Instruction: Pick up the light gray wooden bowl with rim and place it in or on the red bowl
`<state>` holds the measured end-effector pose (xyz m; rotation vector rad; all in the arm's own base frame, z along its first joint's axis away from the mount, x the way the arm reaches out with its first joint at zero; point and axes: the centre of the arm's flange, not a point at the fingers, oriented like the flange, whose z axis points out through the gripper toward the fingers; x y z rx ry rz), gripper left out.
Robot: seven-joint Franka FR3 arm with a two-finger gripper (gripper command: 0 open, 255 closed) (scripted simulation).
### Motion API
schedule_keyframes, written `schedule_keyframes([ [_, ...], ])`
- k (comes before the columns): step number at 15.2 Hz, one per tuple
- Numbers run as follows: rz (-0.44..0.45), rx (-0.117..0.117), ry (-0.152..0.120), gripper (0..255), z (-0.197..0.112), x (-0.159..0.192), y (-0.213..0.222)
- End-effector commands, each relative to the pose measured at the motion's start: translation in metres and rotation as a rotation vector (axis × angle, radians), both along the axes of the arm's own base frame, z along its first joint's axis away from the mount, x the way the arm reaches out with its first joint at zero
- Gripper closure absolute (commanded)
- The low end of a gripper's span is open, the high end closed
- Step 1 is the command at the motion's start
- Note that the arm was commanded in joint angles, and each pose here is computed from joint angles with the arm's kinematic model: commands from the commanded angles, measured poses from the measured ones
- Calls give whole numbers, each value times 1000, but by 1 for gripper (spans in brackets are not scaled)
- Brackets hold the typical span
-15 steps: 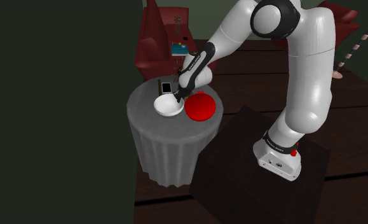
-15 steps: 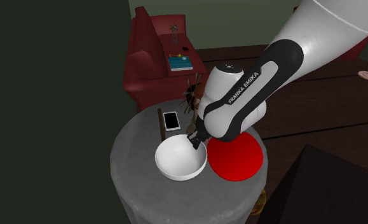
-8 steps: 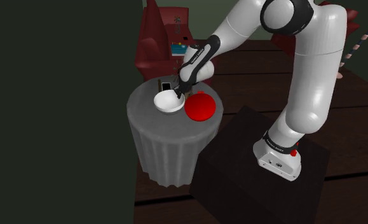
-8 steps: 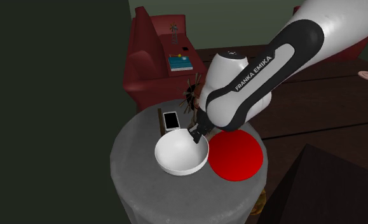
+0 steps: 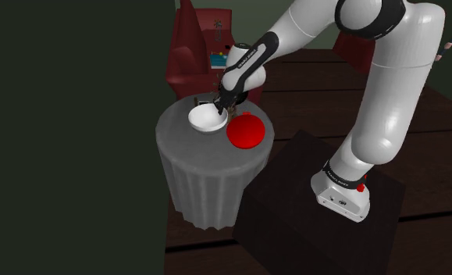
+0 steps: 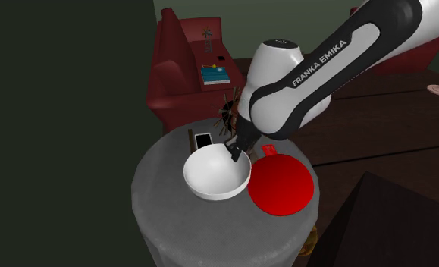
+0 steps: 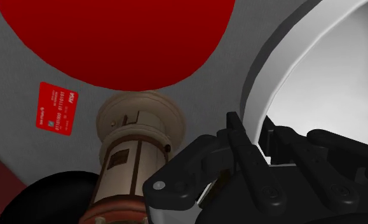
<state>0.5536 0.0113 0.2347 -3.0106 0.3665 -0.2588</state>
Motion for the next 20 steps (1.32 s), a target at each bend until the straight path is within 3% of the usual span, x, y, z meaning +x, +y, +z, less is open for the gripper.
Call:
schedule_keyframes([
  [1,0,0,0,255,11,0,1],
  [11,0,0,0,255,60,0,1],
  [20,0,0,0,255,72,-83,-83],
])
